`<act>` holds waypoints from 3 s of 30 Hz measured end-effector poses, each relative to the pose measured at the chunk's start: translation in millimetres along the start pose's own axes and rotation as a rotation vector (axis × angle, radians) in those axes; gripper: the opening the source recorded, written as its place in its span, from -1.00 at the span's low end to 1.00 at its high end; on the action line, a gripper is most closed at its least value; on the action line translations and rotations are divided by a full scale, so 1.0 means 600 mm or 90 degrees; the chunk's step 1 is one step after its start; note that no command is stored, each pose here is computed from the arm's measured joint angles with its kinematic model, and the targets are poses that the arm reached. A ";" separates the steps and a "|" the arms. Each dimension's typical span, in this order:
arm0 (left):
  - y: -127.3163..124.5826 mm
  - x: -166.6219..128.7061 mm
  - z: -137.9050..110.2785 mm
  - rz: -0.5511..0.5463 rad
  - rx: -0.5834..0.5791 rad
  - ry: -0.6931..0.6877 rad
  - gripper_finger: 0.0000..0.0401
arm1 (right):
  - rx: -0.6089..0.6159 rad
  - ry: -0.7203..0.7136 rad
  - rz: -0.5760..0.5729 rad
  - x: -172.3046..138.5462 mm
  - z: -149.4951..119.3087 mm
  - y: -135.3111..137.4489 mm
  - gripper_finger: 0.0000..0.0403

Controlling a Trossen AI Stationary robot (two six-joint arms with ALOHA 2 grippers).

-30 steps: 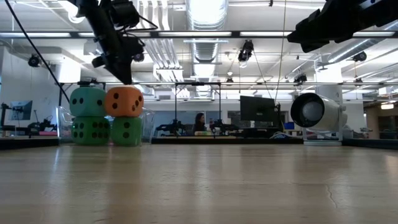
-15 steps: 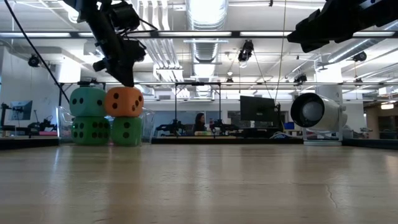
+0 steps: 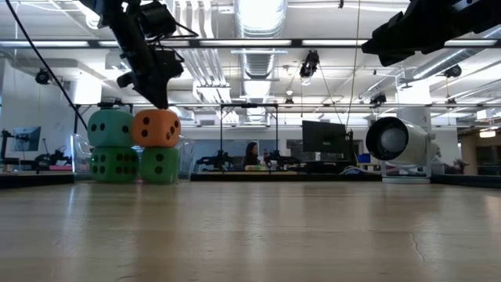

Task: Pick & Place Dice
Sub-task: Put the small orange die into the transparent bin, then return to Home Position

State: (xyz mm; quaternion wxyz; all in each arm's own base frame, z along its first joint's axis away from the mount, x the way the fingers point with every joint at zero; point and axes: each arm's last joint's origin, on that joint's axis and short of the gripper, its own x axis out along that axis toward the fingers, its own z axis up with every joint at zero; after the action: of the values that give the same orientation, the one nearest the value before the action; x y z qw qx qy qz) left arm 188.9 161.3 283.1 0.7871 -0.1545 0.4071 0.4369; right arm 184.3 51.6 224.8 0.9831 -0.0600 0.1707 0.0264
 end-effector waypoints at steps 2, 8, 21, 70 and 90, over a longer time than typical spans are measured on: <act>0.002 0.000 0.000 0.022 0.000 -0.003 -0.55 | 0.001 0.000 0.000 0.000 0.000 0.000 -0.96; 0.003 0.000 0.002 0.042 0.001 -0.012 -0.55 | 0.000 0.000 0.000 0.000 0.000 0.000 -0.96; 0.004 -0.014 0.014 0.037 -0.008 -0.043 -0.55 | -0.007 -0.002 0.000 -0.001 0.001 0.000 -0.96; 0.034 -0.162 -0.269 -0.392 0.109 -0.563 -0.99 | 0.010 -0.258 0.005 -0.154 0.024 -0.040 -0.96; 0.048 -0.180 -0.283 -0.416 0.139 -0.618 -0.99 | 0.046 -0.389 0.016 -0.208 -0.024 -0.052 -0.96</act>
State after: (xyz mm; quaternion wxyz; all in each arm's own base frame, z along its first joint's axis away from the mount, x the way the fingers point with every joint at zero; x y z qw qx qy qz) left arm 48.7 15.3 264.8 0.9882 0.0274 -0.0258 0.1484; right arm 64.4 14.8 257.3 0.9901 -0.0119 -0.1311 0.0495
